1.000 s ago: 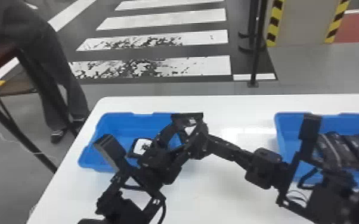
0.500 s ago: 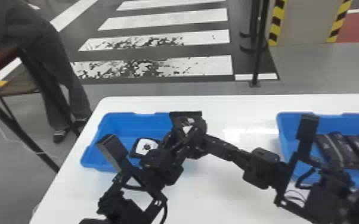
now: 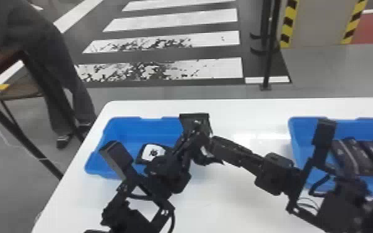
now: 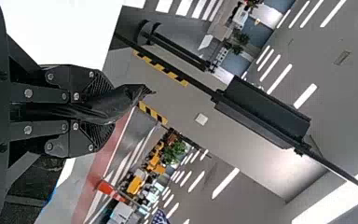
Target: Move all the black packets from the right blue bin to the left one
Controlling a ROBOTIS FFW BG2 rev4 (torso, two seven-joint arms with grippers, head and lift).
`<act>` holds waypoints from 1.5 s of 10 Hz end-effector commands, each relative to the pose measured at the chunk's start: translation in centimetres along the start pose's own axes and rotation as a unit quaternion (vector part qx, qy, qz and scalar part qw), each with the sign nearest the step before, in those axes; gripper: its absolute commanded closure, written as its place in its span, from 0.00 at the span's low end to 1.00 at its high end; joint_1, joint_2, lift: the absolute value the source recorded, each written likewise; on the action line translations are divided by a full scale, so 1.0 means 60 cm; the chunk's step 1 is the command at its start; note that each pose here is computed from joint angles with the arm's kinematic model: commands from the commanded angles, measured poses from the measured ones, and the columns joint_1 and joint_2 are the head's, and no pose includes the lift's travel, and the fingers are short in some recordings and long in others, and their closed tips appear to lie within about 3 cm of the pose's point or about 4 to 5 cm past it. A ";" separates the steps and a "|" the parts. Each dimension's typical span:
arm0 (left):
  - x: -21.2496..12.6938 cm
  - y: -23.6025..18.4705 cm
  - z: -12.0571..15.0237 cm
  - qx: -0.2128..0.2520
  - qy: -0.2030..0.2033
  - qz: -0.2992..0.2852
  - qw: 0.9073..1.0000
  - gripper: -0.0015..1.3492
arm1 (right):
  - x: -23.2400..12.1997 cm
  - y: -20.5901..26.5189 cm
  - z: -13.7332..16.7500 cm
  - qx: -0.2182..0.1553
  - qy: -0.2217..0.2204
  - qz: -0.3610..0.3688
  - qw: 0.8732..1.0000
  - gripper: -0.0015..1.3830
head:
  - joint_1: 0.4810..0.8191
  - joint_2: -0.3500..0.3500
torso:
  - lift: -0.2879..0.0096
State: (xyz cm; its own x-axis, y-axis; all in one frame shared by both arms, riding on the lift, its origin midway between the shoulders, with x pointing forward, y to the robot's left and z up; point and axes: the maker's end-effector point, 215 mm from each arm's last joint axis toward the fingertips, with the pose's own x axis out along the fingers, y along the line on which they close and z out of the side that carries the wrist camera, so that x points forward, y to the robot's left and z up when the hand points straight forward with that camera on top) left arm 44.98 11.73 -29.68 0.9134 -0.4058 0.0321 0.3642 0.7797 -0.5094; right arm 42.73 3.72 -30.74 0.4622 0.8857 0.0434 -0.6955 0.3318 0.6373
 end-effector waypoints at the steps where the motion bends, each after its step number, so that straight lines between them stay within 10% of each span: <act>1: -0.002 0.004 0.003 -0.001 -0.004 0.004 1.000 0.90 | -0.002 -0.006 0.002 -0.004 -0.006 -0.002 1.000 0.00 | 0.63 0.78 | 0.50; 5: -0.017 0.062 0.047 0.035 -0.032 0.047 0.998 0.90 | -0.009 -0.016 0.021 0.012 -0.042 0.001 0.999 0.32 | 0.63 0.79 | 0.50; 9: -0.060 0.343 0.125 0.301 -0.052 0.235 0.923 0.89 | -0.011 -0.012 0.030 0.029 -0.059 0.008 0.998 0.36 | 0.63 0.99 | 0.50; 11: -0.077 0.366 0.105 0.277 -0.049 0.244 0.928 0.18 | -0.031 -0.042 0.046 0.018 -0.068 -0.016 0.997 0.36 | 0.63 1.00 | 0.50; 12: -0.074 0.346 0.102 0.265 -0.062 0.229 0.935 0.01 | -0.060 -0.090 0.073 -0.025 -0.063 -0.061 0.996 0.36 | 0.63 1.00 | 0.50; 15: -0.074 0.246 0.087 0.207 -0.096 0.160 0.961 0.14 | -0.193 -0.226 0.167 -0.174 -0.006 -0.255 0.951 0.35 | 0.63 0.89 | 0.50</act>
State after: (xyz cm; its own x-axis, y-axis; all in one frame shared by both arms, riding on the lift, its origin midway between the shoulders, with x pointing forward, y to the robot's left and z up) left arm 47.94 28.37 -33.30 0.9942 -0.0388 0.1006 0.0504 0.9921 -0.1150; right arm 51.97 -12.47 -32.26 0.7739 0.6119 -0.1629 -0.5403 0.7723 0.3340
